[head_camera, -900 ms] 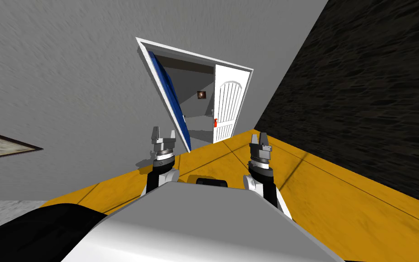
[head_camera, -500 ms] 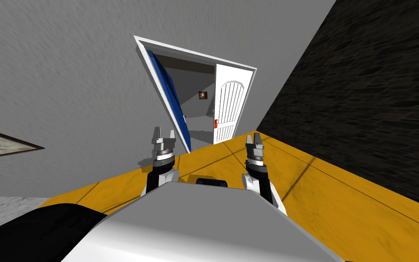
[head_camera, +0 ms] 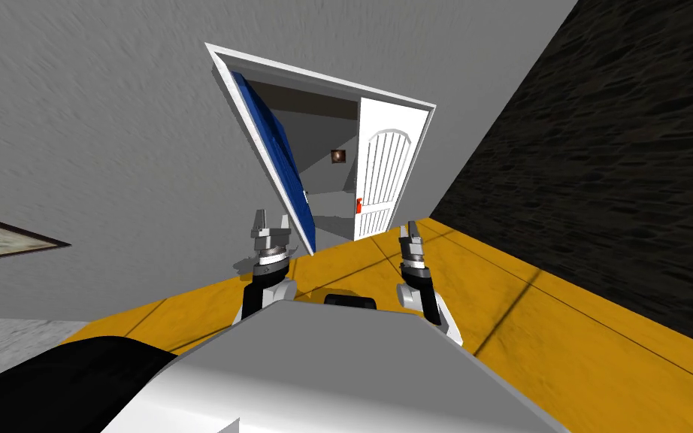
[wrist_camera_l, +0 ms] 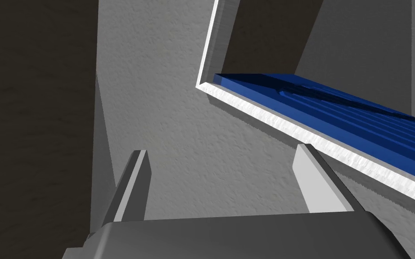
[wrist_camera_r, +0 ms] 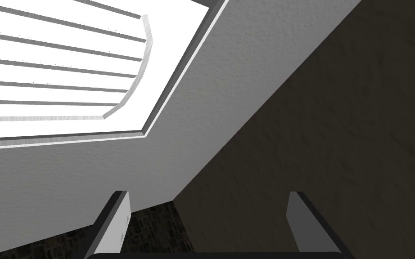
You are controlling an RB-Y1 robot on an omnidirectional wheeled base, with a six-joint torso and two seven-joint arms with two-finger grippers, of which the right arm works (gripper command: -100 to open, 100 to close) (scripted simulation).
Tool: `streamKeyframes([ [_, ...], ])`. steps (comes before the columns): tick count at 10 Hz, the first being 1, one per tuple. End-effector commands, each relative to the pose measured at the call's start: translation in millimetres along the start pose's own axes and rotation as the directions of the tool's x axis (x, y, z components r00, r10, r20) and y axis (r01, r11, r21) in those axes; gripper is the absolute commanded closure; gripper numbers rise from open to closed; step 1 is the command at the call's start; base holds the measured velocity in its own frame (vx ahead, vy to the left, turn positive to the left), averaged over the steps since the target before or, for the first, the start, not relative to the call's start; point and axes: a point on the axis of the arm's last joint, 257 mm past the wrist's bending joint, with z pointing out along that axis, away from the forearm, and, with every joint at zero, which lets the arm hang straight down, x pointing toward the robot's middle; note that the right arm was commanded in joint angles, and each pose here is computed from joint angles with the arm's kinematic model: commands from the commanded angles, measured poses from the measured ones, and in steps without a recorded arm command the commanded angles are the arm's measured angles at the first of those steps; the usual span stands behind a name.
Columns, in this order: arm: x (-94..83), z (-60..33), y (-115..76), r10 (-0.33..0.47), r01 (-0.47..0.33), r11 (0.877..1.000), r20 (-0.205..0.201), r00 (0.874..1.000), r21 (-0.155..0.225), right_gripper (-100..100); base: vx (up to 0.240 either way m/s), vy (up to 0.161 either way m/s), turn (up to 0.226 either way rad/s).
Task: Push the door open
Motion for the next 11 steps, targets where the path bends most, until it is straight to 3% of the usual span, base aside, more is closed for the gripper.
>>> streamKeyframes([
  [1,5.5,1.0,-12.9,0.009,-0.009,1.000,-0.014,1.000,0.024,-100,0.128,-0.067,0.058],
  [4,18.0,1.7,-44.5,0.031,-0.027,0.996,-0.044,0.999,0.080,-100,0.143,-0.064,0.071],
  [11,36.8,1.6,-91.4,0.066,-0.052,0.985,-0.079,0.995,0.166,-100,0.104,-0.045,0.054],
])
